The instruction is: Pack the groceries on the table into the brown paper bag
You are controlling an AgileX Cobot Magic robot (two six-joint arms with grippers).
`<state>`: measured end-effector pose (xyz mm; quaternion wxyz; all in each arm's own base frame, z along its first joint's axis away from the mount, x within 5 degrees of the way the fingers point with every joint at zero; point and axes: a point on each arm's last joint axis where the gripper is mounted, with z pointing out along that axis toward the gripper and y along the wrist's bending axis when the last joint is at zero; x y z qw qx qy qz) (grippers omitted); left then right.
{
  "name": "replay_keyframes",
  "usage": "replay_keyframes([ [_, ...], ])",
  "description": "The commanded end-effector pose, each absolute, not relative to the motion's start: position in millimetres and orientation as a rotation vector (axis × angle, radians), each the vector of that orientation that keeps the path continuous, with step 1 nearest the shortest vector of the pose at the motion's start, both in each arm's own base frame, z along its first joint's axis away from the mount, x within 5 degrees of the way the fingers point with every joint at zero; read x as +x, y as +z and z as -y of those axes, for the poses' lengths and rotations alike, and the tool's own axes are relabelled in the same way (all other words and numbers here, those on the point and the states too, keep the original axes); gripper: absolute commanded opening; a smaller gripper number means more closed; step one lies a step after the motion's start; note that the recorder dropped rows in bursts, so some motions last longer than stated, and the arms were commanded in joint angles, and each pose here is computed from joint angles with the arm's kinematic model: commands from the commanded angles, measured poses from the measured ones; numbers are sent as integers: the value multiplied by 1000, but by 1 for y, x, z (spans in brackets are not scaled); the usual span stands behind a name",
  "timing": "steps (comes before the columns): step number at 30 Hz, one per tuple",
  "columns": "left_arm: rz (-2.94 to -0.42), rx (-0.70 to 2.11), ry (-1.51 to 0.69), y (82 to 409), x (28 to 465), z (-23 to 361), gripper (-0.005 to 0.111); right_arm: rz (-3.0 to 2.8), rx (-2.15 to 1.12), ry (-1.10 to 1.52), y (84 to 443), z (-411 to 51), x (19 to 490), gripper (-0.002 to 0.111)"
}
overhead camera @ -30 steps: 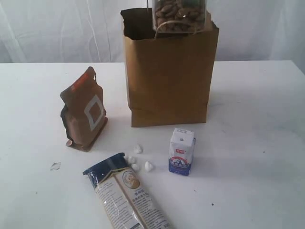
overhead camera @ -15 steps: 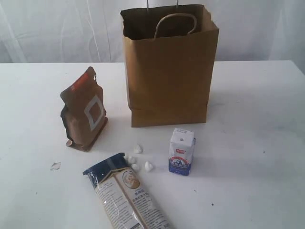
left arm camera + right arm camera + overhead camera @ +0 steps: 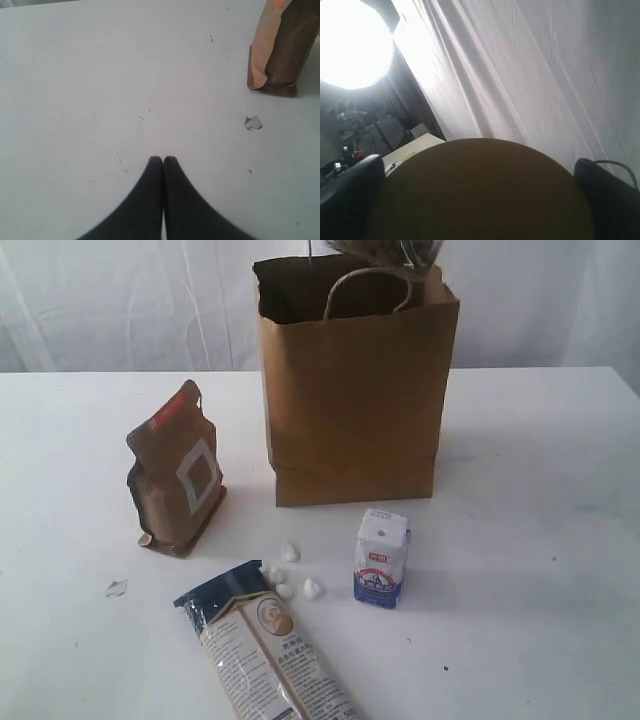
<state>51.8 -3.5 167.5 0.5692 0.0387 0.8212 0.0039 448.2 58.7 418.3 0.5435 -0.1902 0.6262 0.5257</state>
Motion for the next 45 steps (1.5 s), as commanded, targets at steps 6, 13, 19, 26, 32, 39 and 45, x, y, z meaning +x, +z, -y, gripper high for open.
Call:
replay_keyframes([
  [6,-1929,87,-1,167,52,4,0,-1457,-460,1289,397,-49,463,0],
  [13,-1929,87,-1,167,52,4,0,-1450,-477,1300,393,-54,469,0],
  [19,-1929,87,-1,167,52,4,0,-1418,-502,1265,402,-55,468,0],
  [26,-1929,87,-1,167,52,4,0,-1431,-487,1178,379,-52,485,0],
  [32,-1929,87,-1,167,52,4,0,-1468,-461,1176,354,-50,498,0],
  [39,-1929,87,-1,167,52,4,0,-1463,-510,1228,350,-64,495,0],
  [45,-1929,87,-1,167,52,4,0,-1463,-510,1228,350,-64,495,0],
])
